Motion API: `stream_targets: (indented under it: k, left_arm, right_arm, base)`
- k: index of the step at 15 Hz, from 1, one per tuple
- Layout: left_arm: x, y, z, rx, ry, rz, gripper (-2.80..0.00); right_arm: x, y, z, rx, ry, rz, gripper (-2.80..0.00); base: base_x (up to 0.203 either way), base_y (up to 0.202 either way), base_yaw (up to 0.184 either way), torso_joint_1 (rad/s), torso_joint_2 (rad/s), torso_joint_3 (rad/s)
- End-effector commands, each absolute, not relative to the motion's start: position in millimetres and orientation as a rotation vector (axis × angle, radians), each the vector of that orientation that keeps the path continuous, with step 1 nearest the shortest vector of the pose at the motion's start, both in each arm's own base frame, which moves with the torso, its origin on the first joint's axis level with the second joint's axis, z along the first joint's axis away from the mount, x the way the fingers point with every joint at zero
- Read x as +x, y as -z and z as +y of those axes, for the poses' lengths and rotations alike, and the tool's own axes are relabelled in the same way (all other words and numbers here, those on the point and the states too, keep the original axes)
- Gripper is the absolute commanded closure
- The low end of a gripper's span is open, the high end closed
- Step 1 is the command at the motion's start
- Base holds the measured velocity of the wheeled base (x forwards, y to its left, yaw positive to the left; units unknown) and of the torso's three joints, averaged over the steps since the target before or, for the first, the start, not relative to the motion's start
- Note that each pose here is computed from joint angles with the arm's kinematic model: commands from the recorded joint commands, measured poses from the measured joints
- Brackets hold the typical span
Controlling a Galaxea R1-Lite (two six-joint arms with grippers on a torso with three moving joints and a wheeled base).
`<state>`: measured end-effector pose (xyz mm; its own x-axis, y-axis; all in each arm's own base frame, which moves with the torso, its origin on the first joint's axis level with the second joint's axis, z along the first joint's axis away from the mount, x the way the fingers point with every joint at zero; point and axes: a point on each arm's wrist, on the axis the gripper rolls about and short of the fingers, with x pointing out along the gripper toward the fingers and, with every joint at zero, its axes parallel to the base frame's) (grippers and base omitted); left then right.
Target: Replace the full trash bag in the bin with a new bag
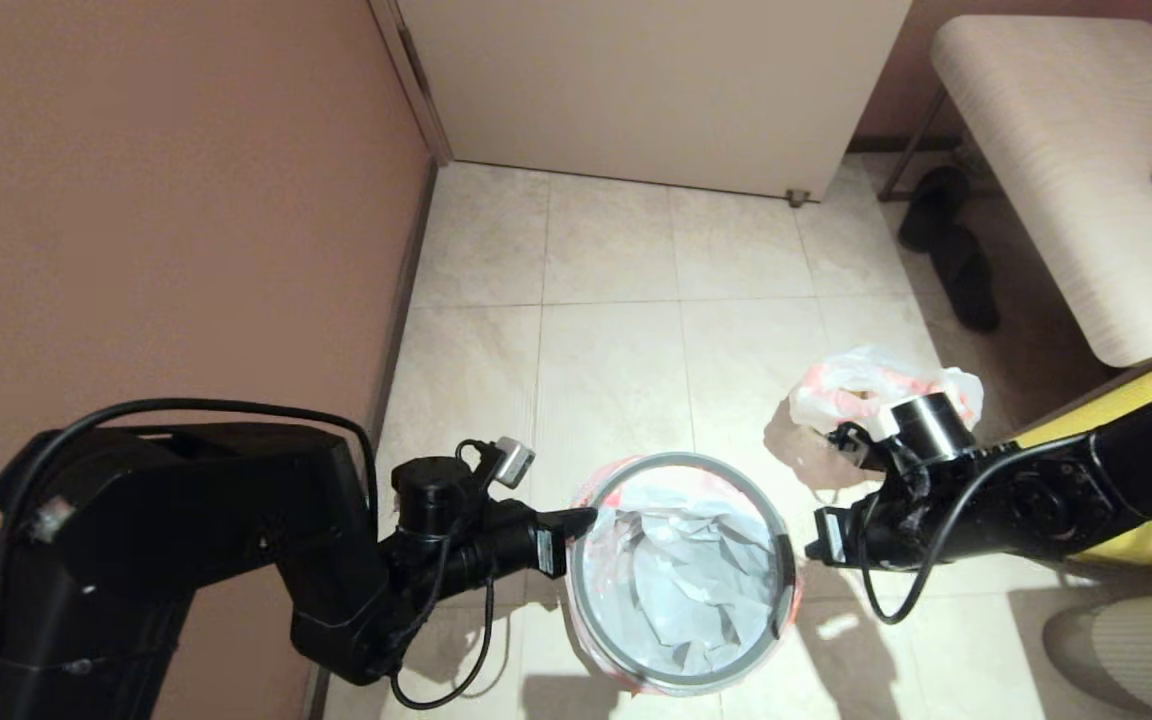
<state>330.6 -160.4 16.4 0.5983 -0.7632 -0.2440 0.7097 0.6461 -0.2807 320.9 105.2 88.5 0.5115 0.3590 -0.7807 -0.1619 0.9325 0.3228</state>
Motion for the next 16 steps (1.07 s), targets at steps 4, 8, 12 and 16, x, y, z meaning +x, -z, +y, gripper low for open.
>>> stream_targets:
  k: [4,8,12,16]
  left_arm:
    - [283.3,-104.7,-154.9,-0.15,0.878,0.177,0.0]
    - [244.5,-134.4,-151.9,-0.137,0.724,0.138,0.0]
    - [216.8,-157.9,-128.8,-0.135,0.458,0.036,0.0]
    - [172.4,-200.3,-91.0,-0.111,0.314,-0.149,0.0]
  right_arm:
    - [257.0,-175.4,110.3,0.235,-0.335,0.747,0.0]
    - [224.5,-192.4,91.7,0.141,-0.149,0.652,0.0]
    - [179.2,-226.5,59.5,0.139,-0.013,0.538,0.0]
    - [136.4,-257.8,31.7,0.145,0.125,0.345,0.0]
  base:
    - [0.0,0.0,0.0,0.0,0.0,0.0]
    - [0.0,0.0,0.0,0.0,0.0,0.0]
    - [0.0,0.0,0.0,0.0,0.0,0.0]
    - [0.0,0.0,0.0,0.0,0.0,0.0]
